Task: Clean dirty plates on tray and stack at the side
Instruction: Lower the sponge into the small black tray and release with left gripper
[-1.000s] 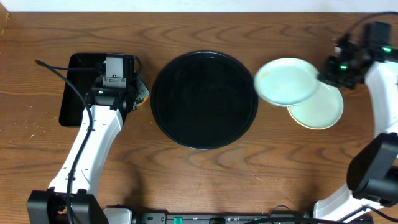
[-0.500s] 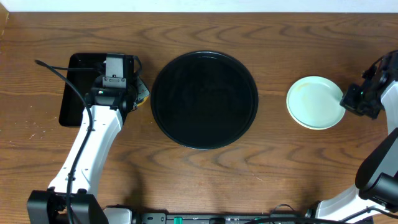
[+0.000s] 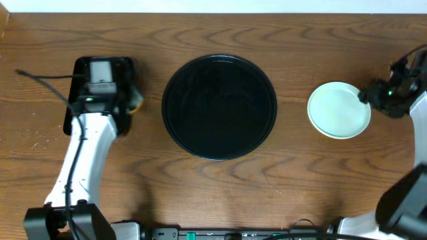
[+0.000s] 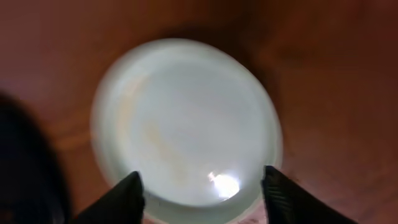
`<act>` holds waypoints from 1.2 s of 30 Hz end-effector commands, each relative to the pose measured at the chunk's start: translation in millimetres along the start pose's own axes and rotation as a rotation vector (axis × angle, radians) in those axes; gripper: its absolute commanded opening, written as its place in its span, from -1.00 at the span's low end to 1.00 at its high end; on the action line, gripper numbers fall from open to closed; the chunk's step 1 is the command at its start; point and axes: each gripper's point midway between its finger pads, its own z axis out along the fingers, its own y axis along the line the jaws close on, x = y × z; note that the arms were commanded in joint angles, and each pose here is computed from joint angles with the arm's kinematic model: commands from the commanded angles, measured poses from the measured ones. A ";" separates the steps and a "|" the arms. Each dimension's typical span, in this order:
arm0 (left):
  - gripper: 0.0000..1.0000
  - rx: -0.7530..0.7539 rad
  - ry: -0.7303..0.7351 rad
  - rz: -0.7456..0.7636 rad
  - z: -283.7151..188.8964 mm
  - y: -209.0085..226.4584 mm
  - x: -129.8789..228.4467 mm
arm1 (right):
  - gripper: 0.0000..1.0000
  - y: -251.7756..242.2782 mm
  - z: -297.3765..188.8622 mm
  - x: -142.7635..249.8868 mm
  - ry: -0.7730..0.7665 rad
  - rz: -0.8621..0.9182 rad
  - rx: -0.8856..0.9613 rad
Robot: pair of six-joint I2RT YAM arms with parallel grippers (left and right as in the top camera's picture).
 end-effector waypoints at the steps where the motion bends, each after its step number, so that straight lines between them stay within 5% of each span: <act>1: -0.85 -0.090 -0.059 -0.004 5.3 34.8 -25.0 | 0.32 45.1 -30.1 -14.0 -0.091 -0.096 -0.100; 6: -0.74 -0.120 -0.072 0.017 28.9 58.4 -41.0 | 0.43 82.4 -26.3 -2.6 -0.072 -0.186 -0.133; 8: -0.38 -0.132 -0.047 0.014 44.1 62.1 -36.8 | 0.49 89.9 -22.2 2.7 -0.059 -0.213 -0.116; 10: 0.30 -0.133 -0.025 0.016 55.6 62.0 -31.8 | 0.63 92.9 -21.1 4.8 -0.057 -0.229 -0.100; 11: 0.44 -0.122 -0.007 0.018 60.9 59.8 -28.0 | 0.68 94.7 -21.0 5.4 -0.057 -0.234 -0.099; 17: 0.47 -0.014 0.005 0.016 54.3 40.1 -29.6 | 0.73 95.5 -22.6 10.6 -0.039 -0.234 -0.104; 25: 0.50 0.388 -0.101 0.049 -40.7 -29.5 -53.9 | 0.73 106.4 -63.2 2.5 -0.141 -0.254 -0.138; 36: 0.50 0.425 -0.165 0.063 -70.7 -34.2 -60.2 | 0.98 127.2 -196.4 8.7 -0.467 -0.232 -0.245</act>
